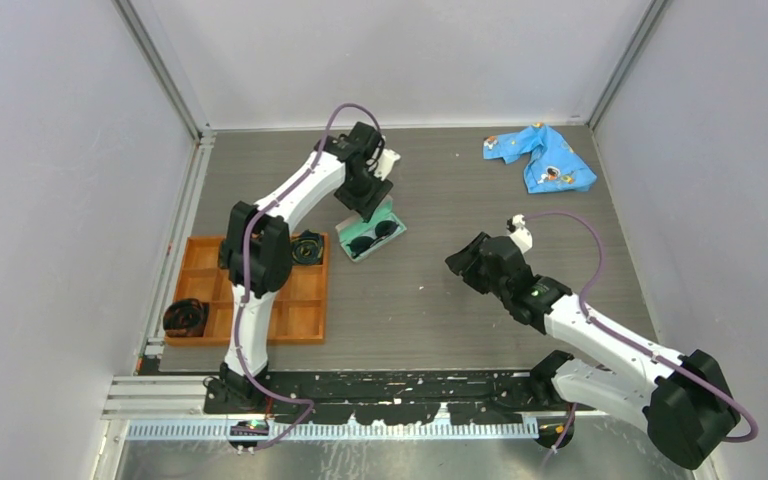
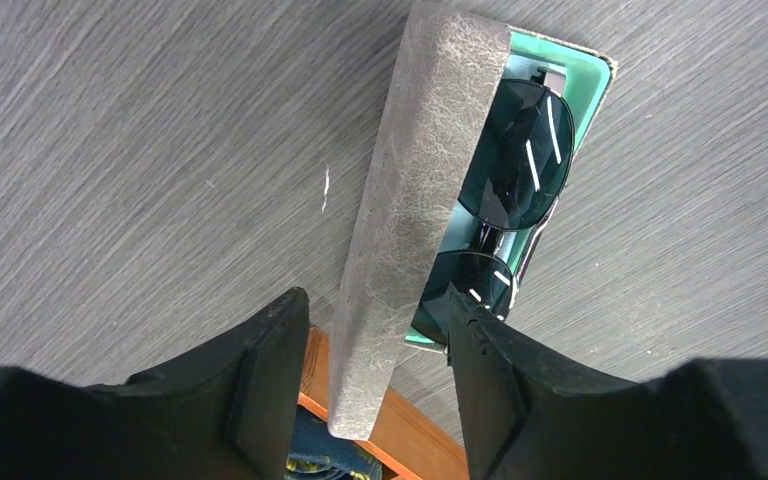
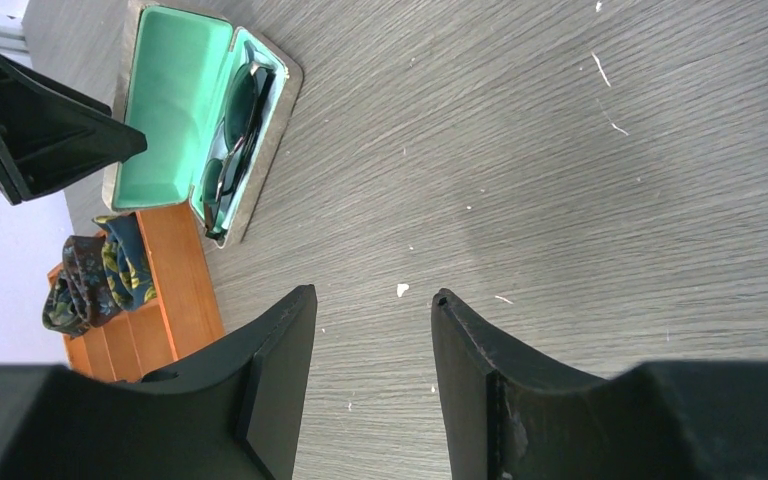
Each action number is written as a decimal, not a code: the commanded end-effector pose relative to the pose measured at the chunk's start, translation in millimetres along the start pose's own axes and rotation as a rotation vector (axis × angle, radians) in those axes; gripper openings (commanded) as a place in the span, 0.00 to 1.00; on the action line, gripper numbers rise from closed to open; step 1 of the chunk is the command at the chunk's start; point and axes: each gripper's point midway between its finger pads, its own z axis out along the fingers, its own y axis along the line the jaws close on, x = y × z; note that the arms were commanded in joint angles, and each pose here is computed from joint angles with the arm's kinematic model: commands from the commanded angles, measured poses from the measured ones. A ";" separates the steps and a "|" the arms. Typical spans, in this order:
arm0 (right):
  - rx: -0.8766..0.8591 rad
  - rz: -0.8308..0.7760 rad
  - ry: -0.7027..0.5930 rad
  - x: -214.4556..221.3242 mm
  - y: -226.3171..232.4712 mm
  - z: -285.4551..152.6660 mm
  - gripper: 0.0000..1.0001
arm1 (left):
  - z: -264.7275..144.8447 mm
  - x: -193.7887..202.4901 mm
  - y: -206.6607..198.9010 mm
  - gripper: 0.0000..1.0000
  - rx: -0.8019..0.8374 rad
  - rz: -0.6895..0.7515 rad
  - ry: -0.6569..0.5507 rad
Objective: Organize the sunglasses
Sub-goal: Move the sunglasses case at the center of the board.
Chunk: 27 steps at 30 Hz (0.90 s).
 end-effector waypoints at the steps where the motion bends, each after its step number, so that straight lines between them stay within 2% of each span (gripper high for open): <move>1: -0.017 0.010 -0.021 -4.9 4.3 1.0 0.52 | 6.0 4.6 -4.1 0.54 -0.002 0.026 0.020; 15: -0.010 0.014 -0.017 -1.7 -1.7 1.5 0.52 | 13.4 10.6 -7.1 0.38 -0.059 0.026 0.040; 21: -0.012 0.018 -0.016 -0.2 -3.5 1.5 0.52 | 15.4 11.0 -8.7 0.34 -0.070 0.013 0.035; 27: -0.021 0.021 -0.013 0.7 -1.3 3.6 0.52 | 14.5 9.6 -17.0 0.16 -0.081 0.016 0.037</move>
